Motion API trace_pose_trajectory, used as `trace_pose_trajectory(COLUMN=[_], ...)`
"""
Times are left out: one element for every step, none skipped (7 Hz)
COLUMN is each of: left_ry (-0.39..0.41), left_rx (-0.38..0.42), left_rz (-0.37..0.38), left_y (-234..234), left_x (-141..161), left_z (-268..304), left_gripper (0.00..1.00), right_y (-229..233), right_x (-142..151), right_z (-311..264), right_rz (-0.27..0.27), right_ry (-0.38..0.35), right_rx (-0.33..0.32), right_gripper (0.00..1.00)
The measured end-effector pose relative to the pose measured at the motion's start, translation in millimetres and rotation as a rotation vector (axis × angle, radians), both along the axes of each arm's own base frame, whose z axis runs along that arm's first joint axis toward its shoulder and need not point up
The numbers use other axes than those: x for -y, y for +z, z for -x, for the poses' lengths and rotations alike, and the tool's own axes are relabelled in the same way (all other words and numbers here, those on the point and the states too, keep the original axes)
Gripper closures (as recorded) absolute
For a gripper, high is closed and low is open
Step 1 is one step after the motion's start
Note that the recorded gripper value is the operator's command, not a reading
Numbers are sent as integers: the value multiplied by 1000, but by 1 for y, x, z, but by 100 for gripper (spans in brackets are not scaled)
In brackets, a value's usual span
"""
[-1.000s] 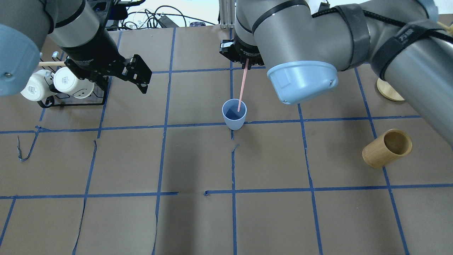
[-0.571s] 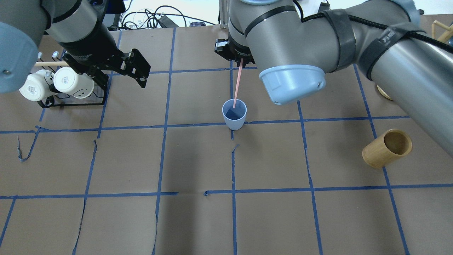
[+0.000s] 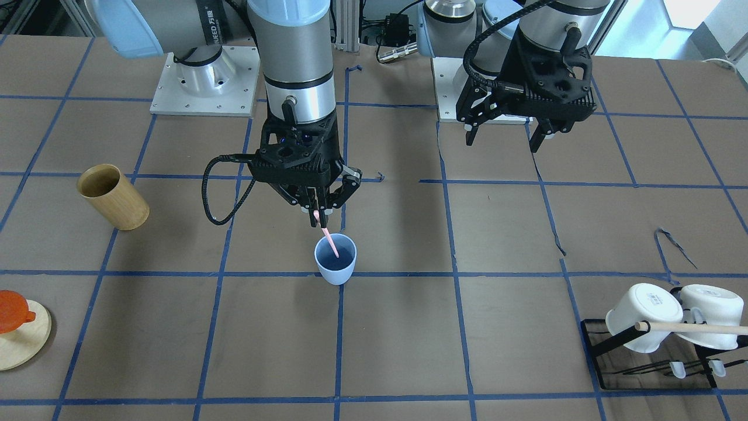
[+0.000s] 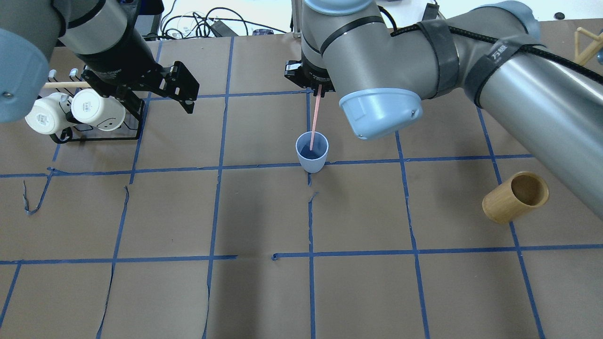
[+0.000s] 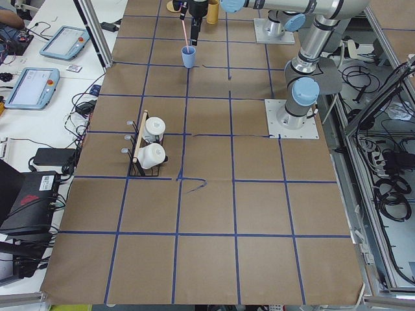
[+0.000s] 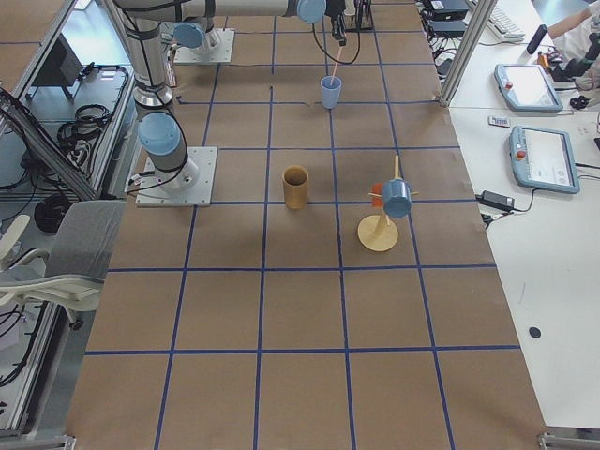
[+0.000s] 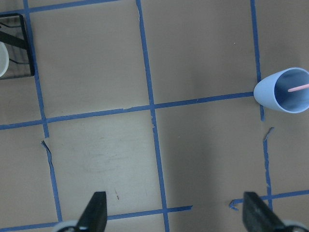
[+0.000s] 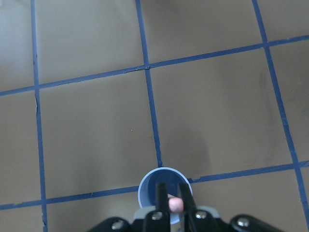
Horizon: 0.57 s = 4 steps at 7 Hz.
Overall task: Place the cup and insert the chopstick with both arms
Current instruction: 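Lower the pink stick into the light blue cup with the right gripper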
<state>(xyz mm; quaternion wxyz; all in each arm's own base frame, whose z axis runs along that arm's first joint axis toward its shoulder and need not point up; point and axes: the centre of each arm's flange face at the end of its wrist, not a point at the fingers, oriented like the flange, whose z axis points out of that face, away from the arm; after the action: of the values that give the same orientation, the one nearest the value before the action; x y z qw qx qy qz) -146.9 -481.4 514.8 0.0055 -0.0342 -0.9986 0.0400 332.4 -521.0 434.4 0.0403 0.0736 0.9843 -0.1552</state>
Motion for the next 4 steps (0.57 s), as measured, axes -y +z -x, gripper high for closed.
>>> trace_pose_trajectory(left_ry=[42, 62, 69, 72], left_rx=[-3, -5, -6, -7], left_rz=[0, -1, -1, -2], left_y=[0, 0, 0, 0], left_x=[0, 0, 0, 0], left_z=[0, 0, 0, 0], left_gripper=[0, 0, 0, 0], right_y=[-5, -10, -14, -18], right_x=[1, 0, -1, -2], right_z=[-1, 0, 0, 0], right_rz=[-9, -18, -26, -35], right_ry=[0, 0, 0, -3], right_rx=[-2, -4, -6, -7], right_gripper=[90, 83, 82, 82])
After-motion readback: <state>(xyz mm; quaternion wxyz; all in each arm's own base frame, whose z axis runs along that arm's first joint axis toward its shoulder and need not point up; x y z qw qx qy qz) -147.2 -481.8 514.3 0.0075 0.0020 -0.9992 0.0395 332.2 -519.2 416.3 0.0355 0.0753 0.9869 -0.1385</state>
